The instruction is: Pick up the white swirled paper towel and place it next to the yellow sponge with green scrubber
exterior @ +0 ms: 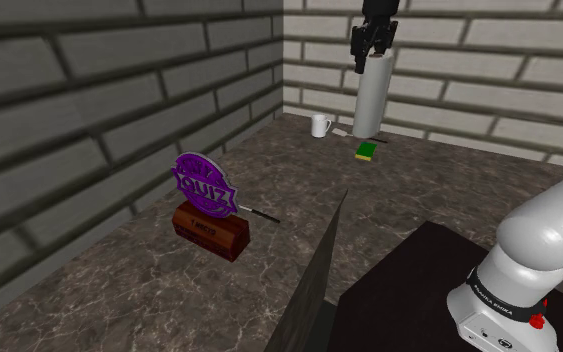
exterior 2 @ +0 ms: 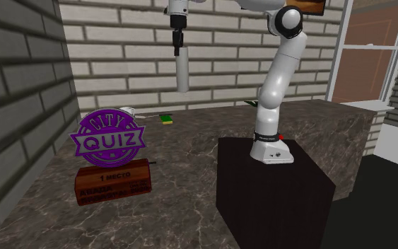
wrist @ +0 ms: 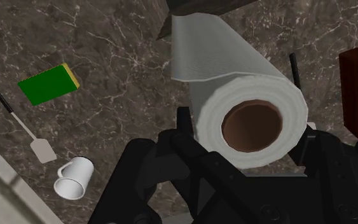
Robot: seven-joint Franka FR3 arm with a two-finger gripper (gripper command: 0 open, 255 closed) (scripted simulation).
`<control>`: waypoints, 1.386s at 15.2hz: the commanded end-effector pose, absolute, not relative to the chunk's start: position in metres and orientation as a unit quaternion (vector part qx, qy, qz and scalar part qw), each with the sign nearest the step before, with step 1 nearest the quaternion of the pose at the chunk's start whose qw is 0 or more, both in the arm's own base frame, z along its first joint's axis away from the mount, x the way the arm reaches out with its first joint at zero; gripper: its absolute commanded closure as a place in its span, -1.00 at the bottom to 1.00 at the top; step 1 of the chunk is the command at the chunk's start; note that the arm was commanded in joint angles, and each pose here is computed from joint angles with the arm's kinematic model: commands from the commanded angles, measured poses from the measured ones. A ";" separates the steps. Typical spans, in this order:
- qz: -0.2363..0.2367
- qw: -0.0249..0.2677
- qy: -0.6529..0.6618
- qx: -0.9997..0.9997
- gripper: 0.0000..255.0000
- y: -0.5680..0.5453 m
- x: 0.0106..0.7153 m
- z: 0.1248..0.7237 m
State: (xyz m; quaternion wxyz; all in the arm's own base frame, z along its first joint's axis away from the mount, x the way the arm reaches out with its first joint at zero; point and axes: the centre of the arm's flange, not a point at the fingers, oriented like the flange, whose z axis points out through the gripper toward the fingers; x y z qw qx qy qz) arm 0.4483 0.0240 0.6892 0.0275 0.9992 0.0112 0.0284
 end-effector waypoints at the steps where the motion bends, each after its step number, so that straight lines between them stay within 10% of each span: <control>1: 0.028 0.028 0.012 0.999 1.00 -0.004 0.451 0.690; 21: 0.028 0.028 0.012 0.999 1.00 -0.268 0.449 0.690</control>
